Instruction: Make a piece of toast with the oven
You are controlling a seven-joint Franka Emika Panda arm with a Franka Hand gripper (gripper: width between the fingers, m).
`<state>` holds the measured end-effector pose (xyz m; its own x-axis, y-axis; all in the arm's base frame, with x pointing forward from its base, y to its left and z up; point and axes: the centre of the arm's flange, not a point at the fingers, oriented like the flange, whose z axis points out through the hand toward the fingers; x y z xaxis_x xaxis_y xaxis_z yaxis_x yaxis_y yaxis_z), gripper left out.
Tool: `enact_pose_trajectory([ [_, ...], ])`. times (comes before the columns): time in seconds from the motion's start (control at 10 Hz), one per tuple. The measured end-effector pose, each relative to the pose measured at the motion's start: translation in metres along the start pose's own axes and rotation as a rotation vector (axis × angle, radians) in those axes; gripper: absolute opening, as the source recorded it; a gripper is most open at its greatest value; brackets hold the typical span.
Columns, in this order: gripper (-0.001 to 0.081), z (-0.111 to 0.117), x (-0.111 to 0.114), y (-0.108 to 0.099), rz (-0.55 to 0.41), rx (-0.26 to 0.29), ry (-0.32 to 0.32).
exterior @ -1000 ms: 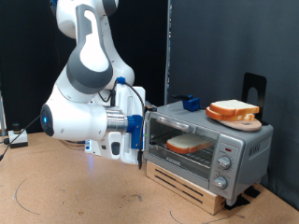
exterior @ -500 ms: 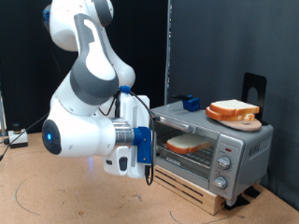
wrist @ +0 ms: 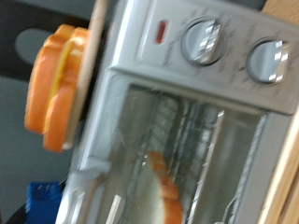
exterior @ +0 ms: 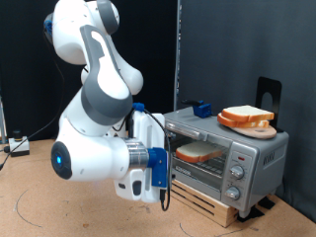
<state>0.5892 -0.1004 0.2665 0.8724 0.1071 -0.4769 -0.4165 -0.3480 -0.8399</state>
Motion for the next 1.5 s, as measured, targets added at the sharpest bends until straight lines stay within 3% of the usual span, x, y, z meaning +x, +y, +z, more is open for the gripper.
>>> enact_pose_trajectory([
  [0.4,0.0807,0.026,0.042,0.028,0.046,-0.033,-0.032],
  [0.8,0.0807,0.053,0.064,0.052,0.064,-0.038,-0.057],
  [1.2,0.0807,0.082,0.080,0.057,0.050,-0.048,-0.052],
  [1.5,0.0807,0.112,0.087,0.054,0.034,-0.042,-0.085],
])
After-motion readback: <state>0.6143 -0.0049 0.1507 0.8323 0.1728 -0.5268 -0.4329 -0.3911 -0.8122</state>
